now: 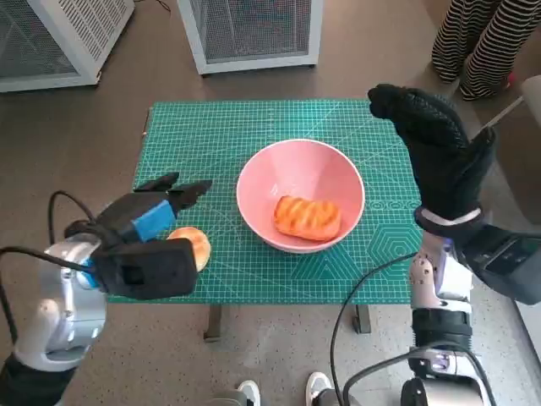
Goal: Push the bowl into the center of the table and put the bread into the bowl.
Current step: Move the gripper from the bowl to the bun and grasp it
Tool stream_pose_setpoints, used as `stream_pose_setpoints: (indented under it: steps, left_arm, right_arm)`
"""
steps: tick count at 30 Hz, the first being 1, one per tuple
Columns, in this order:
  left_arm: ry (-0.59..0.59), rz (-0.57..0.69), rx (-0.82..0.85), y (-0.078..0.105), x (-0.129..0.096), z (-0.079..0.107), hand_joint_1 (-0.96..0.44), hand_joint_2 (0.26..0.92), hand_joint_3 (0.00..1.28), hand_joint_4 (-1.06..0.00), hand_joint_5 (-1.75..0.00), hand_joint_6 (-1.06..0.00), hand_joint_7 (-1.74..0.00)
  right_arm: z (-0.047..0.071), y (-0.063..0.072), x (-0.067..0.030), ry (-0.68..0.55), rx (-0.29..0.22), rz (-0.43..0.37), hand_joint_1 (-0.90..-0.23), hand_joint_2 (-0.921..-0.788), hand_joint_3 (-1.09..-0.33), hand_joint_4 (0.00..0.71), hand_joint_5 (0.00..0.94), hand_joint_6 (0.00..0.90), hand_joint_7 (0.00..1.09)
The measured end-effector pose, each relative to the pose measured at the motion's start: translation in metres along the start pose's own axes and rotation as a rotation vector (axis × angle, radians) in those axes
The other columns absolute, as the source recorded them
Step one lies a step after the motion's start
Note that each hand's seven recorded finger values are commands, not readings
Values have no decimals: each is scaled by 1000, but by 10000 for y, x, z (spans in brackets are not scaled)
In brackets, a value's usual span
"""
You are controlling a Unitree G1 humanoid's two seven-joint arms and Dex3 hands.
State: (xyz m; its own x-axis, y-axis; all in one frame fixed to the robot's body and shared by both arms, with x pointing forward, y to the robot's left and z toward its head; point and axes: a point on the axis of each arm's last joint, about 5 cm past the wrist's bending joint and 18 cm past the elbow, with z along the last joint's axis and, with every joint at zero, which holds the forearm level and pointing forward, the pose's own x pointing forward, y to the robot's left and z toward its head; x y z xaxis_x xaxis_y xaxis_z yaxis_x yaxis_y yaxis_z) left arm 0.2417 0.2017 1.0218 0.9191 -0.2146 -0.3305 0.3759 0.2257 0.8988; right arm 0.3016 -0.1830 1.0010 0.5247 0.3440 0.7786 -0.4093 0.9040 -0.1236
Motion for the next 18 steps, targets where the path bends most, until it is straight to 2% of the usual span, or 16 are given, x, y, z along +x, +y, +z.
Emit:
stream_pose_setpoints:
  steps: [18]
  left_arm:
    - [136,-111,4,-216,186,-103,-11,754,3,-74,-8,-246,-8]
  right_arm:
    - [11,-37,-14,6,-14,-1,-614,-921,-637,220,2,8,568]
